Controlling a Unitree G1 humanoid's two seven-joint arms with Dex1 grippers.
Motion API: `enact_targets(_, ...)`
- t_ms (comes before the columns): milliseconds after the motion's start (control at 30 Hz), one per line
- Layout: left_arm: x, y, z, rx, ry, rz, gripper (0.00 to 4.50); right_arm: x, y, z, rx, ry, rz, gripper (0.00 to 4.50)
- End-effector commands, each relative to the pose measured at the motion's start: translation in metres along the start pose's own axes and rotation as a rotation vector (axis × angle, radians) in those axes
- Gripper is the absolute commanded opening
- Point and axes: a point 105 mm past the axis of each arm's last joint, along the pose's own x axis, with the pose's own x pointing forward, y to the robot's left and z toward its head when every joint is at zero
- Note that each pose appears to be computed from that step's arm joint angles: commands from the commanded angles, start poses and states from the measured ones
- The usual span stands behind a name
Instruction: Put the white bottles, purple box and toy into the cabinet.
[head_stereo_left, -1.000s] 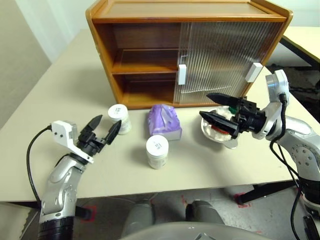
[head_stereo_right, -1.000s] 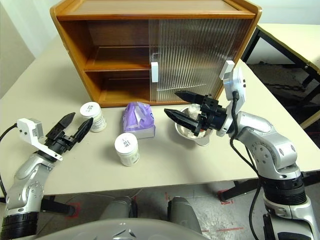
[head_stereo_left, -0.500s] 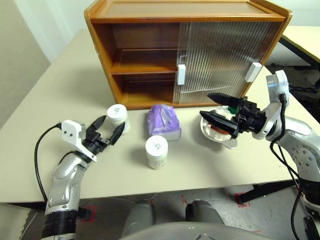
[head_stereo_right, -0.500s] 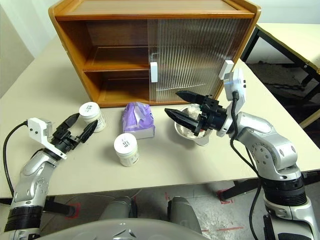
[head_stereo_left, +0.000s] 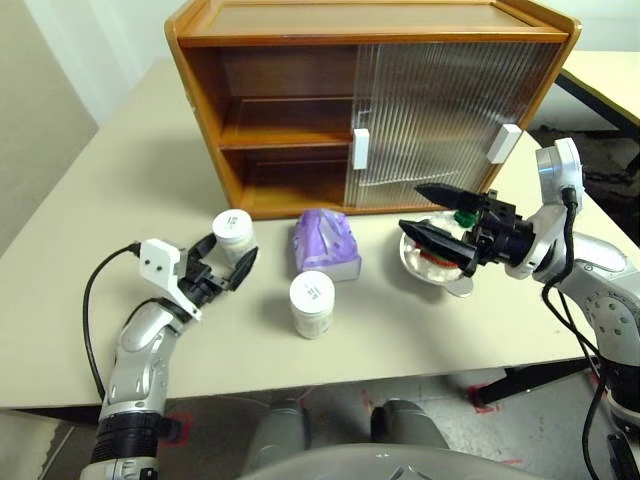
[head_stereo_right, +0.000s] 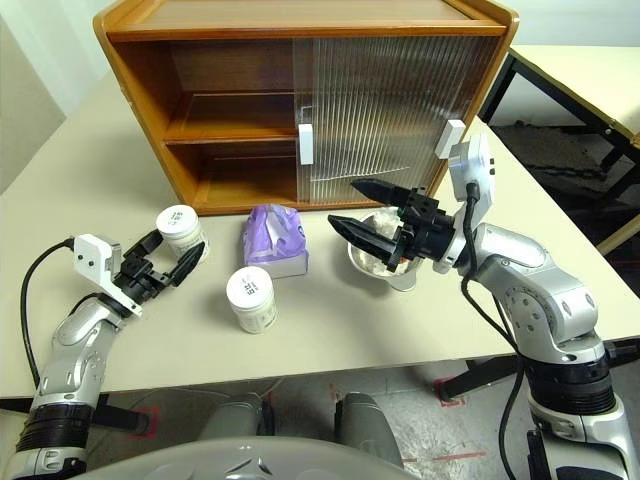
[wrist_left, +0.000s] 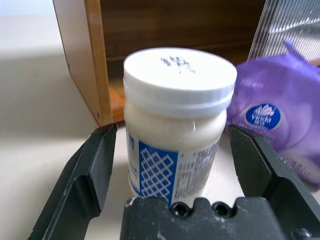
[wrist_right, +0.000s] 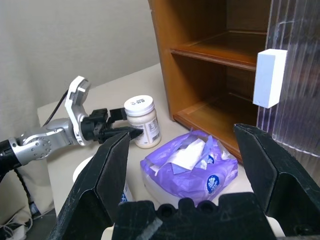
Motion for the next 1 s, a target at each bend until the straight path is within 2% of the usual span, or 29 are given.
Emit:
enact_targets(33,0.0,0.001,-0.006,0.022,0.025,0.001,4.47,-0.003,0.001,0.002,-0.003,-0.001,-0.007,4.5)
enact_targets(400,0.004,0.002,-0.006,0.023,0.027,0.003,4.47,-0.003,0.002,0.002,-0.003,-0.002,-0.013,4.5)
enact_targets(533,0.005,0.002,-0.007,0.024,0.028,0.002,3.22,-0.003,0.002,0.002,-0.005,-0.005,-0.017,4.5)
enact_targets(567,0.005,0.002,-0.006,0.025,0.028,0.001,3.04,-0.003,0.002,0.002,-0.006,-0.006,-0.018,4.5)
enact_targets(767,0.008,0.001,0.001,0.031,0.01,-0.007,3.04,-0.003,0.001,0.001,-0.008,-0.007,-0.022,4.5)
enact_targets(1000,0.036,-0.004,0.035,0.055,-0.102,-0.007,3.04,-0.003,0.001,0.0,-0.008,-0.008,-0.024,4.5)
